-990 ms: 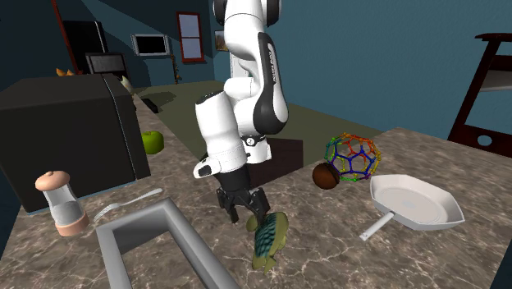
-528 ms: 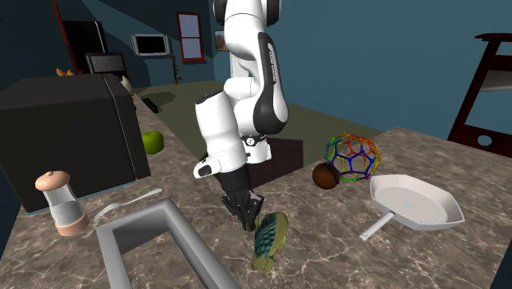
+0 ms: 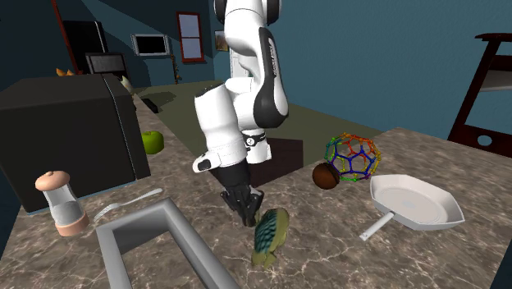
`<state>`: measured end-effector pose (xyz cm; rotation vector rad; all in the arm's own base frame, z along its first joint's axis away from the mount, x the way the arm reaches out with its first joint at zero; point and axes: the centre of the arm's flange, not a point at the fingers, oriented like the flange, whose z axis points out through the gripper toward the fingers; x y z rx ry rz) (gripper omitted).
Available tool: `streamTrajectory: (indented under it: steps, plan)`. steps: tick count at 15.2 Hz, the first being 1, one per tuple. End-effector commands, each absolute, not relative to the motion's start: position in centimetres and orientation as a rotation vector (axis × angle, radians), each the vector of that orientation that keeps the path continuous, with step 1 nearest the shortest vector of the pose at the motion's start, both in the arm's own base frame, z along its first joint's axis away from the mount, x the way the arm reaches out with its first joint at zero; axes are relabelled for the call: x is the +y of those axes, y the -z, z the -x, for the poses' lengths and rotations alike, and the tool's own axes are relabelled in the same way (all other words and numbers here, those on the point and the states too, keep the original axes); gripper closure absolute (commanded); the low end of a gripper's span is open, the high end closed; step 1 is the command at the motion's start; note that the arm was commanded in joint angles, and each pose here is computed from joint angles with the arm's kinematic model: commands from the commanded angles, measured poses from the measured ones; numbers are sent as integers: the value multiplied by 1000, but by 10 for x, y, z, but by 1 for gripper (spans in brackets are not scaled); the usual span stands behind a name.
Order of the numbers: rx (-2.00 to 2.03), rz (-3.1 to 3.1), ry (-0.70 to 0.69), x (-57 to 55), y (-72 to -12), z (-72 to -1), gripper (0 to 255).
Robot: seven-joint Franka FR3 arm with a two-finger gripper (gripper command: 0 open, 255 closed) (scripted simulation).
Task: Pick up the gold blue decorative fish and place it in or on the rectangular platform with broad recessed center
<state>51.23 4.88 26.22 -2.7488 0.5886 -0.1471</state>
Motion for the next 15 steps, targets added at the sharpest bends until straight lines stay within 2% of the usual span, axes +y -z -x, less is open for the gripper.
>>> streamTrajectory:
  steps: [1,15]
  plan:
    - [589,2749,147,48,-272,-512,255]
    - [589,2749,147,48,-346,-512,255]
